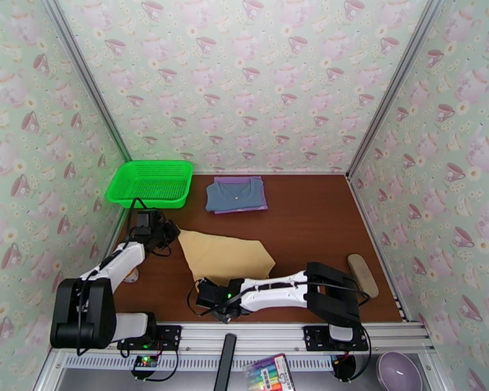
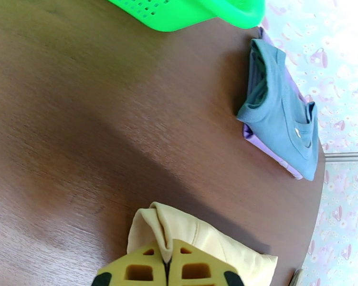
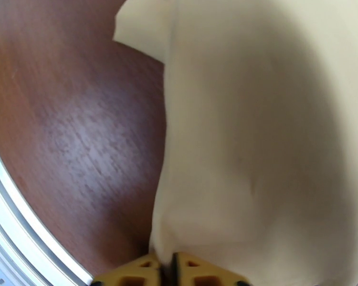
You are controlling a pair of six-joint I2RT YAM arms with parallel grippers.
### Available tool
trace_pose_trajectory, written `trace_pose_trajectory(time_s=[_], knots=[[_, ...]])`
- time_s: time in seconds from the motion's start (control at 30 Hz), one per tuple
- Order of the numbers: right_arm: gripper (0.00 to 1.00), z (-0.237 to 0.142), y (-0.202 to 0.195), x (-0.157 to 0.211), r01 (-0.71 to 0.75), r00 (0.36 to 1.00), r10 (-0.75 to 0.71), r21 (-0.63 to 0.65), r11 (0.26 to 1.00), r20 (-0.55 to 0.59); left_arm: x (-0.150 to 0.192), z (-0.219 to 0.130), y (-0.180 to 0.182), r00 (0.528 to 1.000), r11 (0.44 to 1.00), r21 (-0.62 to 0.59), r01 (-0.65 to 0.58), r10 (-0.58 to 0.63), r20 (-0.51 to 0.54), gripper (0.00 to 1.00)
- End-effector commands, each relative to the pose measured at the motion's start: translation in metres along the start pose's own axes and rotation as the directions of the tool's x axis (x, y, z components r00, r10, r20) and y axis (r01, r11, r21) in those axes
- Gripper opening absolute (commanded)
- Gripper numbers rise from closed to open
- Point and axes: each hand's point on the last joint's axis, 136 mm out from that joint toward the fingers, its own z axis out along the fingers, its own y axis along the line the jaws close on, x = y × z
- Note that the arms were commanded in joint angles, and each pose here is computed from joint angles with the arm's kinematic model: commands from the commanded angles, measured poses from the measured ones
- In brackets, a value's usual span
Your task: Fold and stack the mixed laundry pile
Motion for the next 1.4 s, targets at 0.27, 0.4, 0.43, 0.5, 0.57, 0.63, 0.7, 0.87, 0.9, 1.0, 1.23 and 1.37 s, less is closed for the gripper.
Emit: trace_pose_trajectory(time_s=[0.27,0.4,0.43,0.5,0.57,0.63,0.7,0.87,0.9,1.0,1.23,1.37], knots=[[0.0,-0.076,-0.026,-0.022,0.043,0.99,-0.052,0.067,0.997,0.133,-0.005,-0.02,-0.027,0.998,0.997,0.061,-0.056,0.057,-0.022,0.0],[0.0,-0.141,-0.065,-0.029,0.043,0.975,-0.071,0.134,0.99,0.213,-0.016,-0.054,-0.055,0.987,0.984,0.082,-0.158,0.16,-0.02,0.0],[0.0,-0.159,-0.076,-0.03,0.036,0.968,-0.07,0.146,0.989,0.239,-0.02,-0.067,-0.064,0.982,0.979,0.085,-0.188,0.19,-0.012,0.0],[0.0,-0.194,-0.098,-0.031,0.016,0.951,-0.065,0.161,0.987,0.302,-0.031,-0.095,-0.083,0.97,0.966,0.093,-0.242,0.241,0.021,0.0],[0.0,-0.228,-0.117,-0.032,0.005,0.927,-0.068,0.169,0.986,0.368,-0.037,-0.124,-0.1,0.957,0.952,0.104,-0.288,0.285,0.049,0.0],[0.0,-0.262,-0.132,-0.031,0.011,0.896,-0.09,0.182,0.983,0.435,-0.04,-0.152,-0.116,0.946,0.939,0.126,-0.321,0.313,0.079,0.0],[0.0,-0.295,-0.146,-0.028,0.02,0.865,-0.117,0.198,0.98,0.488,-0.042,-0.182,-0.134,0.937,0.925,0.162,-0.344,0.328,0.116,0.0],[0.0,-0.355,-0.161,-0.015,0.101,0.806,-0.239,0.272,0.957,0.541,-0.038,-0.236,-0.164,0.93,0.895,0.264,-0.359,0.318,0.186,0.0],[0.0,-0.364,-0.163,-0.013,0.12,0.796,-0.264,0.285,0.951,0.545,-0.036,-0.244,-0.168,0.933,0.895,0.277,-0.349,0.304,0.194,0.0],[0.0,-0.387,-0.165,-0.006,0.156,0.771,-0.311,0.31,0.938,0.555,-0.029,-0.262,-0.174,0.939,0.892,0.304,-0.333,0.285,0.192,0.0],[0.0,-0.431,-0.166,0.012,0.192,0.691,-0.357,0.317,0.929,0.628,-0.008,-0.286,-0.184,0.942,0.882,0.335,-0.33,0.288,0.171,0.0],[0.0,-0.446,-0.168,0.019,0.193,0.665,-0.37,0.33,0.924,0.649,-0.001,-0.302,-0.187,0.937,0.873,0.343,-0.346,0.301,0.177,0.0]])
